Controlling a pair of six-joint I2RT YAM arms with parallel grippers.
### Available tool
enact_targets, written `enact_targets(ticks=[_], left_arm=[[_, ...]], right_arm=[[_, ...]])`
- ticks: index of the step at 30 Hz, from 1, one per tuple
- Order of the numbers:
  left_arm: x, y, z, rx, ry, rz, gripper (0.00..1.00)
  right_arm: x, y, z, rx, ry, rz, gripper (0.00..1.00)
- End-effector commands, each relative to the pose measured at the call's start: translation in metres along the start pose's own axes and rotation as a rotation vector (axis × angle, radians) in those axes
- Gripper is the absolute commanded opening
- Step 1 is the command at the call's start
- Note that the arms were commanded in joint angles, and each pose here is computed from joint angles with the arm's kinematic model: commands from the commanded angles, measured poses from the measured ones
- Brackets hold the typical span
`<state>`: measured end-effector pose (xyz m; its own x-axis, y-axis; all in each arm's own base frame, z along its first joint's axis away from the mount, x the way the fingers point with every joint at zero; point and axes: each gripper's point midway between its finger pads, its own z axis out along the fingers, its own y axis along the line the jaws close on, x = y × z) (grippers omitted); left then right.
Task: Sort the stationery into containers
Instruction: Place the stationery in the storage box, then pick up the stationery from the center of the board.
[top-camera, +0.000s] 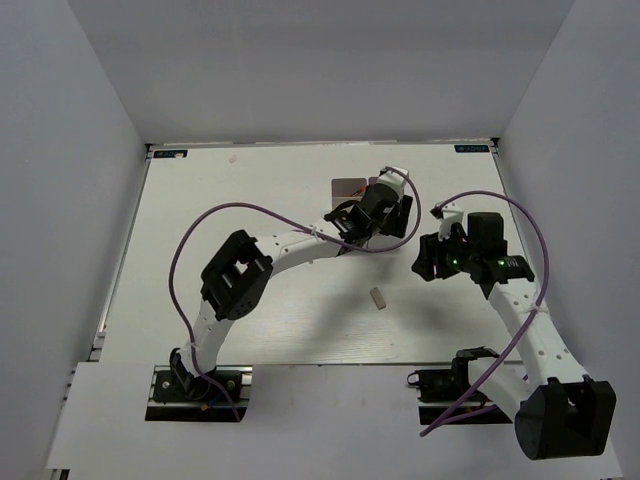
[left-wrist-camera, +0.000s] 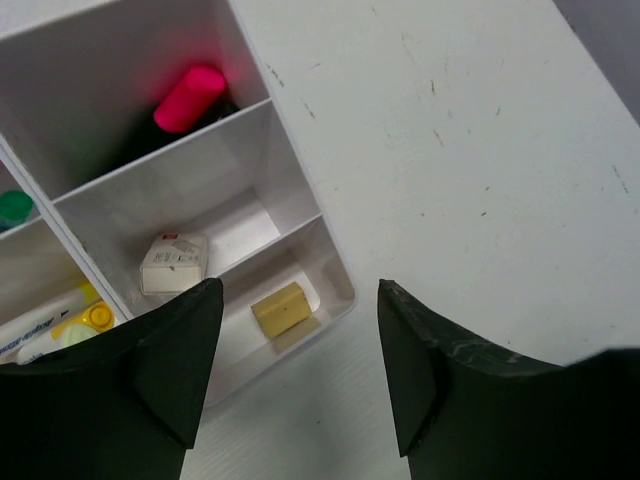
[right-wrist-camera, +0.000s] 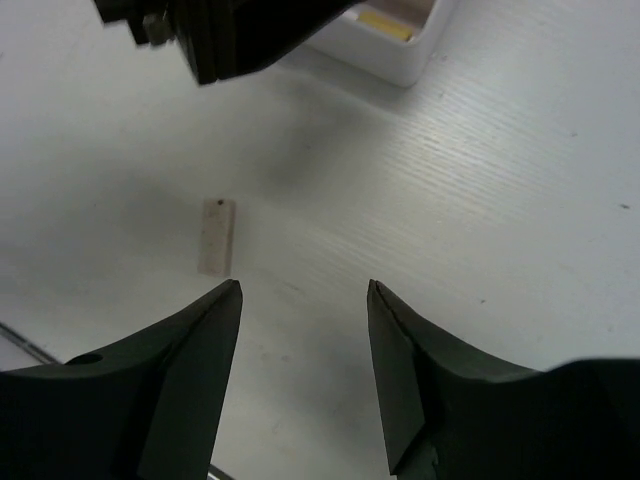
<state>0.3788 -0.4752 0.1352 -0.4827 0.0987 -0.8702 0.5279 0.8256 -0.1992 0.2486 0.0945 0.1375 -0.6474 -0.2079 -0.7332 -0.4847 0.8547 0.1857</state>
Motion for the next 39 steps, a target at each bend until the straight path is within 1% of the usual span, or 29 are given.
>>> enact_targets(ticks=[1, 3, 4, 6, 7, 8, 9, 10, 11, 12, 14, 15, 16, 17, 18, 19, 20, 21, 22, 24, 25, 26, 27, 28, 29, 30, 32, 33, 39], left_arm=[[-0.055, -0.015, -0.019, 0.048, -0.11, -0.01, 0.73], [-0.064, -0.016, -0.028, 0.056, -0.132, -0.015, 0.73], [-0.073, -0.014, -0.041, 0.053, -0.15, -0.02, 0.73], [-0.085, -0.005, -0.055, 0.014, -0.19, -0.041, 0.75], [-0.094, 0.001, -0.072, -0.007, -0.215, -0.049, 0.76], [-0.099, 0.012, -0.082, -0.059, -0.234, -0.055, 0.78], [-0.1, 0.018, -0.091, -0.082, -0.238, -0.056, 0.78], [-0.088, 0.029, -0.097, -0.113, -0.223, -0.05, 0.79], [-0.09, 0.039, -0.107, -0.154, -0.24, -0.056, 0.79], [-0.088, 0.049, -0.128, -0.175, -0.247, -0.068, 0.8], [-0.082, 0.066, -0.149, -0.237, -0.25, -0.078, 0.8], [-0.059, 0.079, -0.156, -0.272, -0.203, -0.065, 0.8], [-0.067, 0.087, -0.18, -0.293, -0.242, -0.105, 0.8], [-0.06, 0.094, -0.189, -0.309, -0.235, -0.115, 0.8], [-0.032, 0.107, -0.196, -0.345, -0.178, -0.107, 0.8], [-0.034, 0.114, -0.216, -0.355, -0.21, -0.167, 0.8], [-0.025, 0.12, -0.223, -0.37, -0.2, -0.183, 0.82], [-0.003, 0.13, -0.228, -0.395, -0.167, -0.185, 0.82], [0.012, 0.134, -0.236, -0.415, -0.144, -0.217, 0.82], [0.03, 0.143, -0.252, -0.432, -0.131, -0.241, 0.82], [0.042, 0.148, -0.257, -0.451, -0.105, -0.271, 0.82], [0.054, 0.152, -0.26, -0.465, -0.084, -0.283, 0.82], [0.057, 0.156, -0.266, -0.476, -0.088, -0.299, 0.82], [0.067, 0.16, -0.27, -0.495, -0.061, -0.3, 0.82], [0.071, 0.161, -0.272, -0.502, -0.058, -0.331, 0.82], [0.079, 0.164, -0.273, -0.514, -0.042, -0.332, 0.82], [0.086, 0.167, -0.277, -0.529, -0.027, -0.35, 0.83], [0.084, 0.169, -0.279, -0.535, -0.038, -0.359, 0.83], [0.088, 0.175, -0.288, -0.569, -0.035, -0.375, 0.83]], right_arm=[[0.005, 0.021, 0.001, -0.132, 0.008, -0.045, 0.6], [0.004, 0.025, 0.001, -0.162, 0.011, -0.062, 0.6], [0.004, 0.029, 0.001, -0.184, 0.011, -0.066, 0.6], [0.002, 0.035, 0.002, -0.216, 0.005, -0.082, 0.6], [0.003, 0.039, 0.002, -0.244, 0.013, -0.083, 0.58], [0.003, 0.042, 0.003, -0.256, 0.014, -0.094, 0.58], [0.006, 0.044, 0.004, -0.27, 0.028, -0.1, 0.56], [0.008, 0.048, 0.006, -0.291, 0.039, -0.104, 0.56], [0.01, 0.052, 0.009, -0.31, 0.061, -0.109, 0.56], [0.012, 0.052, 0.011, -0.315, 0.076, -0.103, 0.56], [0.015, 0.058, 0.017, -0.333, 0.117, -0.12, 0.56], [0.021, 0.058, 0.023, -0.338, 0.155, -0.117, 0.56], [0.024, 0.058, 0.027, -0.322, 0.186, -0.137, 0.56], [0.031, 0.056, 0.034, -0.327, 0.246, -0.128, 0.56], [0.033, 0.056, 0.037, -0.326, 0.266, -0.136, 0.58], [0.037, 0.059, 0.041, -0.316, 0.298, -0.162, 0.58], [0.04, 0.06, 0.045, -0.319, 0.329, -0.163, 0.6], [0.041, 0.065, 0.049, -0.328, 0.349, -0.171, 0.61], [0.039, 0.061, 0.054, -0.291, 0.349, -0.187, 0.61], [0.042, 0.068, 0.063, -0.288, 0.373, -0.197, 0.67], [0.047, 0.062, 0.068, -0.249, 0.405, -0.193, 0.67], [0.05, 0.067, 0.07, -0.255, 0.419, -0.207, 0.67], [0.054, 0.063, 0.077, -0.224, 0.446, -0.206, 0.68], [0.056, 0.063, 0.079, -0.214, 0.456, -0.2, 0.68], [0.059, 0.068, 0.08, -0.213, 0.467, -0.215, 0.68], [0.059, 0.059, 0.087, -0.16, 0.47, -0.215, 0.68], [0.059, 0.061, 0.092, -0.146, 0.471, -0.221, 0.68], [0.062, 0.058, 0.094, -0.113, 0.485, -0.228, 0.67], [0.072, 0.076, 0.101, -0.115, 0.5, -0.237, 0.67]])
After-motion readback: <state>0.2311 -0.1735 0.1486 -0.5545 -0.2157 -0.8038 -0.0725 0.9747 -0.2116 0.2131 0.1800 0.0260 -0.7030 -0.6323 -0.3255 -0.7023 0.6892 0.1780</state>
